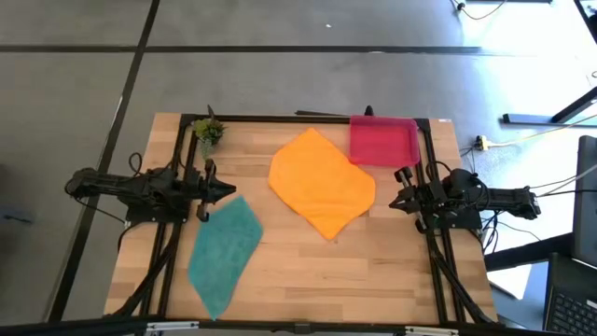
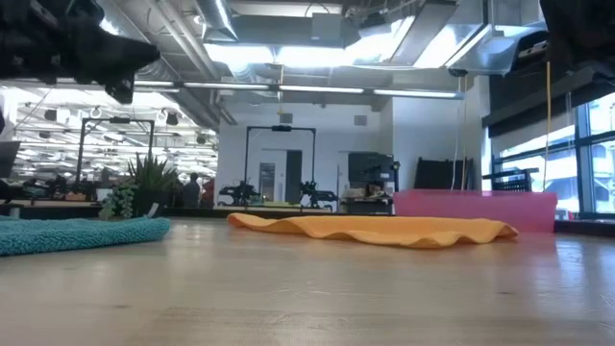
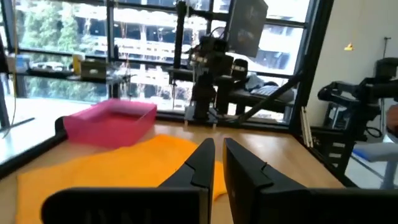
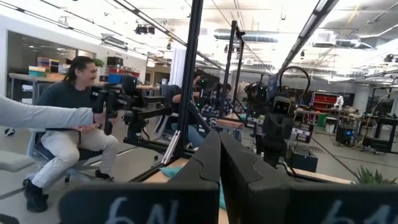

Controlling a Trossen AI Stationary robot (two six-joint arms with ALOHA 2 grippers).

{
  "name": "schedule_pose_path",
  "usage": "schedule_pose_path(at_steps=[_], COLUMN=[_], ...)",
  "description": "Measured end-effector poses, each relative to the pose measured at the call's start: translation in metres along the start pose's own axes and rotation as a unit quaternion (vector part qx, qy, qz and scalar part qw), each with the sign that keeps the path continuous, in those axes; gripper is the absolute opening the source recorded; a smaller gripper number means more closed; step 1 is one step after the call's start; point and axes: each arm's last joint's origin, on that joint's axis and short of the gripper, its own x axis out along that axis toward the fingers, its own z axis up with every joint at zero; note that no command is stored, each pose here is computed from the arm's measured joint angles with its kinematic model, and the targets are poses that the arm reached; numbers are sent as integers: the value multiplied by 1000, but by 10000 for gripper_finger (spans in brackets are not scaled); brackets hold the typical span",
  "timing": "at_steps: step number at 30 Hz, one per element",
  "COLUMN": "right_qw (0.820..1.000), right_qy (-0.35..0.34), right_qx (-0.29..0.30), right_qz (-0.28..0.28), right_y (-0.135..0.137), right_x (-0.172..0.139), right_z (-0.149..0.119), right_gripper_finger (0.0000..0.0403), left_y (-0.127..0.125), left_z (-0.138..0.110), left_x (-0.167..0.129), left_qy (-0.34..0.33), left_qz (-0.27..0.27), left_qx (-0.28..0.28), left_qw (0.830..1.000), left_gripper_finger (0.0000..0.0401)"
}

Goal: Roll microfiber towels into tight, uniform cylinder then place into a basket
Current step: Fold the orange microfiber towel

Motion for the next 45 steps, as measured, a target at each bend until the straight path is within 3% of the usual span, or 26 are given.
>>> schedule_pose_path(at_steps=[6,11,19,25,32,45], right_qw=[1000,1000,999,999,999,995], right_qy=[2,11,36,35,30,9], right_qx=[-2,2,12,1,-44,-103], right_qz=[0,0,0,1,2,-12], right_y=[0,0,0,0,0,-1], right_x=[0,0,0,0,0,0], right_z=[0,-2,-7,-7,-6,-1], right_gripper_finger=[3,3,3,3,3,4], left_y=[-3,-6,-13,-19,-21,-20], left_z=[27,47,82,103,110,96], left_x=[2,10,44,67,81,96], left_qy=[15,98,211,219,182,216], left_qz=[2,9,22,23,21,69], left_qx=[17,30,73,73,68,40], left_qw=[1000,995,975,973,981,973], left_gripper_finger=[25,25,25,25,25,2])
